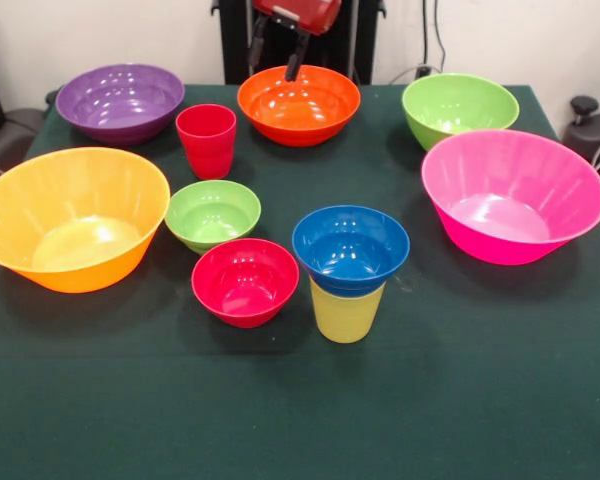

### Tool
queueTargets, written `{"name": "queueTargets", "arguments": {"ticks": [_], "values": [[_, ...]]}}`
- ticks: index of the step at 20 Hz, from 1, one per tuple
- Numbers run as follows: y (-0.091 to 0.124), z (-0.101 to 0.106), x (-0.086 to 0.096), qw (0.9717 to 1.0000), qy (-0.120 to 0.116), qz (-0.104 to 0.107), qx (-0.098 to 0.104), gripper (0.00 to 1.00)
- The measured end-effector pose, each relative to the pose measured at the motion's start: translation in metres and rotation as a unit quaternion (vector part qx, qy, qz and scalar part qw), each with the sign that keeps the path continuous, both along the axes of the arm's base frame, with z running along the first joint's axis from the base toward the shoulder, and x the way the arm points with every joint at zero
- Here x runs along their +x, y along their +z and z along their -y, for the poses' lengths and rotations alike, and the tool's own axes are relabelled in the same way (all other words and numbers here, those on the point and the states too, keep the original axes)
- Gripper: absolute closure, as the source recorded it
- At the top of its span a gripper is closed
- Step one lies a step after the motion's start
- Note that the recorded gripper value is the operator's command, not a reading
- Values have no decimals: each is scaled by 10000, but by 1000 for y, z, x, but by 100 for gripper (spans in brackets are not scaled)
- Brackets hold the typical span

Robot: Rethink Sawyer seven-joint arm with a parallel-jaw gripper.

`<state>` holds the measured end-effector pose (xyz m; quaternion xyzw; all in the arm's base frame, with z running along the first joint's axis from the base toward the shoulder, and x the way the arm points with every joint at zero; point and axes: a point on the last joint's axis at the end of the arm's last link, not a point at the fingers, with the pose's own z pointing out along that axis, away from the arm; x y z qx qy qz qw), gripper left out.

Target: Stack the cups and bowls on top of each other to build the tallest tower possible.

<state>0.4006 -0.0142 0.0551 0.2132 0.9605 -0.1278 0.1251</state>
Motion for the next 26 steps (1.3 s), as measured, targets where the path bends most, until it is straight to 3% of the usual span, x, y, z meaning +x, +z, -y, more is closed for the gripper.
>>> {"name": "queueTargets", "arguments": {"ticks": [6,16,26], "values": [[-1,19,20,9999,-32,57,83,0],[-16,49,53,9994,128,254,218,0],[-25,62,82,9988,202,321,308,0]]}}
